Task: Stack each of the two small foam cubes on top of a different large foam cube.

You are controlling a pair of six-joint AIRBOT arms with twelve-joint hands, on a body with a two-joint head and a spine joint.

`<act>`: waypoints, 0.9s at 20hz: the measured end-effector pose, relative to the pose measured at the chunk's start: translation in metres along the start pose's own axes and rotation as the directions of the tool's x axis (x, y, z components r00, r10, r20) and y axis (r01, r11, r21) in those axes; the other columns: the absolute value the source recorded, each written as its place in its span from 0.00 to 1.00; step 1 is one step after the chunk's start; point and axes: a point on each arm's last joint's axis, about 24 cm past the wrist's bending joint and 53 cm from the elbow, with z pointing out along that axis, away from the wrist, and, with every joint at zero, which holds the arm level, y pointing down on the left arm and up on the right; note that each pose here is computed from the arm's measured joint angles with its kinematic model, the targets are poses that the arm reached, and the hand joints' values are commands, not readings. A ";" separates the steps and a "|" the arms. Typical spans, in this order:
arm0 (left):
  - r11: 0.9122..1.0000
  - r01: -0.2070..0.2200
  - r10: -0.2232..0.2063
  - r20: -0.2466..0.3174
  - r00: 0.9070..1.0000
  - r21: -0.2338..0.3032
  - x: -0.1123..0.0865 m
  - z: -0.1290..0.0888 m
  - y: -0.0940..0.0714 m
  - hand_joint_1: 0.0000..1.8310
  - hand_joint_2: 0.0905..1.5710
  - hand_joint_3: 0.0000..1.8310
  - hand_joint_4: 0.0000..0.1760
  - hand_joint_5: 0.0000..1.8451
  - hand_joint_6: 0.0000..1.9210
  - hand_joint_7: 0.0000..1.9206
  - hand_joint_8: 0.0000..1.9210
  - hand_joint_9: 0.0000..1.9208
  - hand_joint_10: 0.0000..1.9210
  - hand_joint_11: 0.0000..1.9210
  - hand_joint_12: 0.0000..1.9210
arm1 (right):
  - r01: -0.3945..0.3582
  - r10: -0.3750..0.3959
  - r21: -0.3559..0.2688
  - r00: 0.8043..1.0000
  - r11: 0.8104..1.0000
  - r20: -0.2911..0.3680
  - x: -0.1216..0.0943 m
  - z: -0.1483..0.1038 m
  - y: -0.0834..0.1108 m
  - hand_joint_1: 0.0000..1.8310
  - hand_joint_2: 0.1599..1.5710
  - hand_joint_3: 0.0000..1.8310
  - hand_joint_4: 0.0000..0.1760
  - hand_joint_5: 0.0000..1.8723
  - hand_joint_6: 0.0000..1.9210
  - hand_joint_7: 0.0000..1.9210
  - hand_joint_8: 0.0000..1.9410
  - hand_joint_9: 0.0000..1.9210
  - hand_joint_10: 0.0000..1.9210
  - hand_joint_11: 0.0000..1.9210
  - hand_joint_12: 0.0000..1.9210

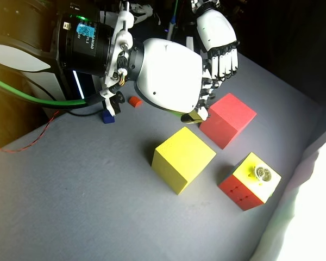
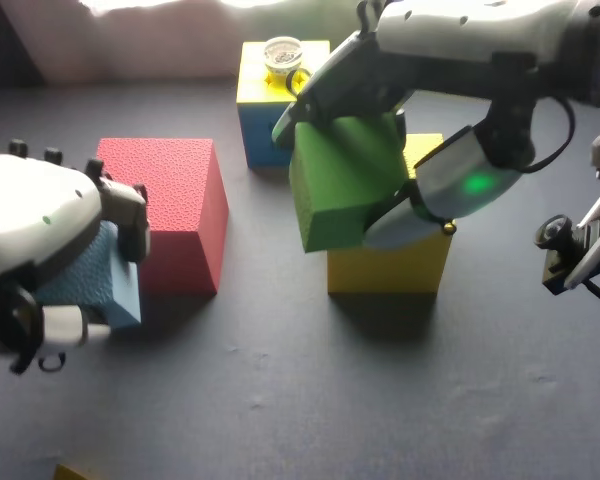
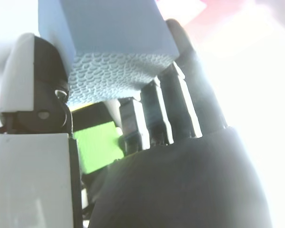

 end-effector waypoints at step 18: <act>0.991 -0.055 0.055 0.003 0.998 0.125 -0.026 0.046 -0.022 0.68 0.76 0.00 0.00 0.47 0.52 0.40 0.79 0.33 0.70 0.25 0.79 | -0.012 0.005 0.033 0.978 0.999 0.208 -0.062 0.004 -0.042 0.68 0.66 0.00 0.00 0.56 0.42 0.54 0.51 0.52 0.35 0.33 0.70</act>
